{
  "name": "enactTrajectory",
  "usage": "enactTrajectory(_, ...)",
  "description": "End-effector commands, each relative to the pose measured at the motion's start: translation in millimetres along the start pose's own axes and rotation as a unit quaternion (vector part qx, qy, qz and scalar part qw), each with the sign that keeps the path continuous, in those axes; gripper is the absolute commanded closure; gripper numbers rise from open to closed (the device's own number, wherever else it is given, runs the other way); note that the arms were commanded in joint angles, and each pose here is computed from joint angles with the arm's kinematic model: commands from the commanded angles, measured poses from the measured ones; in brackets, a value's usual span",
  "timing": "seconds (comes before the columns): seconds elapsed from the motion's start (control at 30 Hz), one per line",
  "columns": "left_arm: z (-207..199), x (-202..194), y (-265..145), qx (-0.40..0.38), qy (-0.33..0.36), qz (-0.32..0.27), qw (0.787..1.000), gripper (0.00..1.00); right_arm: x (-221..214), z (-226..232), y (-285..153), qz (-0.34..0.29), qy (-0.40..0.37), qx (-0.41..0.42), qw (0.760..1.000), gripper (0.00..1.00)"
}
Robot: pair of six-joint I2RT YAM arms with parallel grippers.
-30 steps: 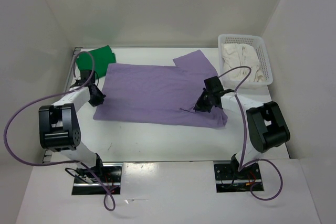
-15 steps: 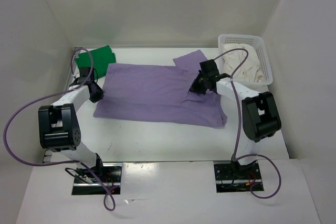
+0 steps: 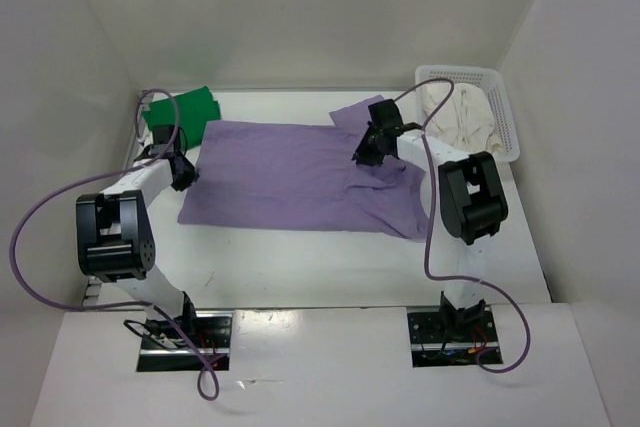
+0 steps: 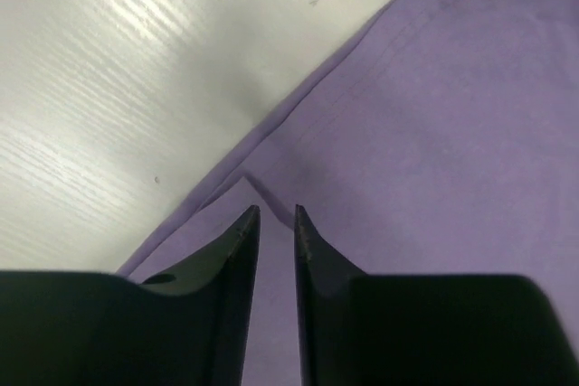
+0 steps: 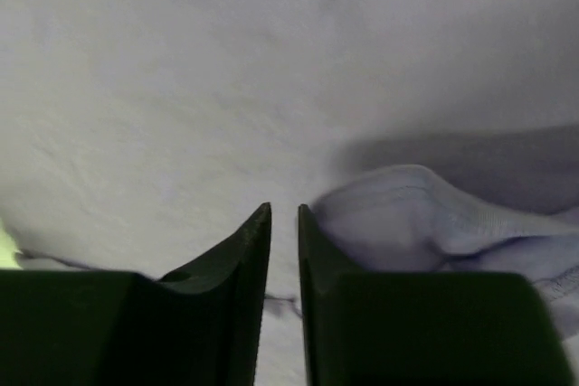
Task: Fold and stack the t-shirts
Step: Fold the flattened tshirt in 1/3 of the way
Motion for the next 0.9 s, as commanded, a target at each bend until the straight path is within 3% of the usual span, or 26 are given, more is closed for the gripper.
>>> enactTrajectory(0.0,-28.0,47.3,-29.8,-0.052,-0.023,-0.078,0.995,0.70,30.5,30.6,-15.0,-0.046,-0.024,0.025,0.998,0.75)
enactTrajectory(0.07,-37.2,52.0,-40.4,-0.078,-0.024,-0.080,0.994,0.51,34.8,32.7,-24.5,-0.053,-0.029,0.023,0.998,0.64)
enactTrajectory(0.17,-43.6,48.2,-59.7,-0.110,-0.021,-0.069,0.991,0.38,39.2,35.3,-44.1,-0.067,-0.041,0.029,0.996,0.55)
enactTrajectory(0.27,-41.8,24.9,-75.5,-0.139,-0.024,-0.045,0.989,0.40,27.3,22.8,-69.2,-0.075,-0.028,0.028,0.996,0.56)
enactTrajectory(0.4,-46.7,-26.0,-87.3,-0.176,-0.005,0.017,0.984,0.56,-17.1,-16.8,-88.3,-0.051,0.010,0.013,0.999,1.00)
enactTrajectory(0.47,-50.5,-50.9,-88.9,-0.192,-0.002,0.049,0.980,0.65,-26.7,-23.5,-109.5,-0.058,0.030,0.021,0.998,1.00)
enactTrajectory(0.57,-62.3,-65.7,-96.3,-0.211,0.014,0.060,0.975,0.68,-40.4,-50.6,-126.5,-0.073,0.037,-0.009,0.997,1.00)
enactTrajectory(0.63,-65.9,-72.6,-97.6,-0.220,0.022,0.067,0.973,0.68,-32.5,-79.1,-125.3,-0.081,0.053,-0.035,0.995,0.90)
enactTrajectory(0.67,-68.8,-76.5,-99.3,-0.223,0.028,0.070,0.972,0.68,-27.6,-84.5,-126.0,-0.082,0.058,-0.036,0.994,0.90)
enactTrajectory(0.8,-74.2,-86.1,-97.9,-0.233,0.028,0.078,0.969,0.68,-6.0,-83.8,-106.2,-0.075,0.043,-0.044,0.995,0.80)
enactTrajectory(0.87,-80.7,-92.3,-102.0,-0.245,0.038,0.084,0.965,0.68,-0.3,-84.7,-93.8,-0.073,0.043,-0.056,0.995,0.65)
Point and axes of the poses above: each gripper's point midway between its finger pads, its own y axis out along the fingers, its own z axis along the line the jaws close on, x = y × z, the point moved 2 cm from there along -y, back along the fingers
